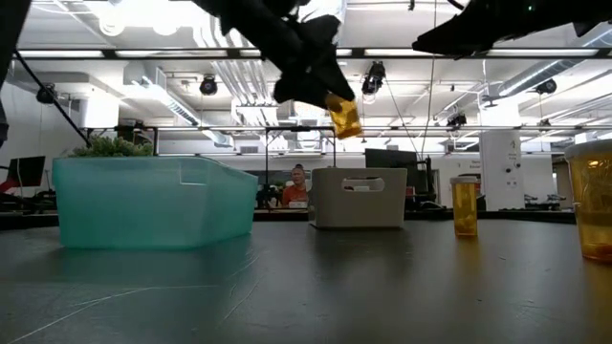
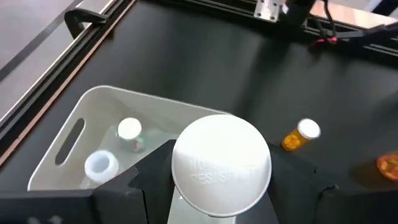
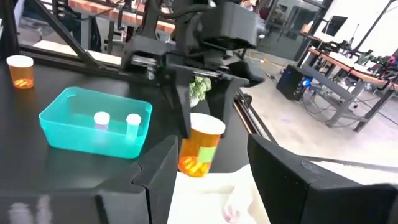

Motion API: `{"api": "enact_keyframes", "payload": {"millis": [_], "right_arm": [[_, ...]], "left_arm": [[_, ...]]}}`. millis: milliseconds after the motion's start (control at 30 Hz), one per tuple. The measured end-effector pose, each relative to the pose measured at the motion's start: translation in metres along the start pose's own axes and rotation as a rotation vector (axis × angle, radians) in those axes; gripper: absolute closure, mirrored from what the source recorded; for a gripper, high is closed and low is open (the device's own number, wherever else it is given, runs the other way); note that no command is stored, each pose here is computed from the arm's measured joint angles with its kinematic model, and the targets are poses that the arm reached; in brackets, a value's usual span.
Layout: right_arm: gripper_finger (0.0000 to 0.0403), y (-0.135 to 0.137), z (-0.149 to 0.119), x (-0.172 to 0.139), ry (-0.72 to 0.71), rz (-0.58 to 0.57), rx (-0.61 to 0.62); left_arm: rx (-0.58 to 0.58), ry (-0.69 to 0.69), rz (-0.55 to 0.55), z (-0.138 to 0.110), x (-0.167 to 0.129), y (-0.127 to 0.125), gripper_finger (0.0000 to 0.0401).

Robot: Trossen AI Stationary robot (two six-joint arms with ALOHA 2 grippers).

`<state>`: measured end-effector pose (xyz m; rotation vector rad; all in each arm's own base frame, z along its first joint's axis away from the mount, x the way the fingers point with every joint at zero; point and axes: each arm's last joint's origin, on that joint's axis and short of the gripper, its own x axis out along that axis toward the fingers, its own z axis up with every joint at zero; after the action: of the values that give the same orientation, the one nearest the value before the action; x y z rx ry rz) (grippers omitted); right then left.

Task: Pick and place medicine bottles into bin by pill shape (circle, oval)
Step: Put the middle orange pill bottle into the white bin

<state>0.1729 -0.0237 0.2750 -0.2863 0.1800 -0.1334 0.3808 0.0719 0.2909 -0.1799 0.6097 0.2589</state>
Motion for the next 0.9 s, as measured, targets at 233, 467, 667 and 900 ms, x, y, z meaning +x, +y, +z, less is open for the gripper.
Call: {"api": "enact_keyframes", "payload": {"millis": [233,467,667,900], "right_arm": [[0.0216,0.000,0.000,-0.007,0.000,0.000,0.011],[0.0216,0.000,-0.001,-0.007,0.007,0.002,0.010],[0.0216,0.000,-0.002,-0.006,0.009,0.003,0.007],[0.0216,0.000,-0.001,-0.006,-0.004,-0.001,0.007]], "left_arm": [[0.023,0.069,0.017,0.003,0.032,0.001,0.0207],[-0.014,0.077,0.056,0.000,0.036,0.006,0.0207],[-0.019,0.104,0.067,-0.010,0.039,0.007,0.0207],[-0.022,0.093,0.105,-0.015,0.044,0.010,0.0207]]}}
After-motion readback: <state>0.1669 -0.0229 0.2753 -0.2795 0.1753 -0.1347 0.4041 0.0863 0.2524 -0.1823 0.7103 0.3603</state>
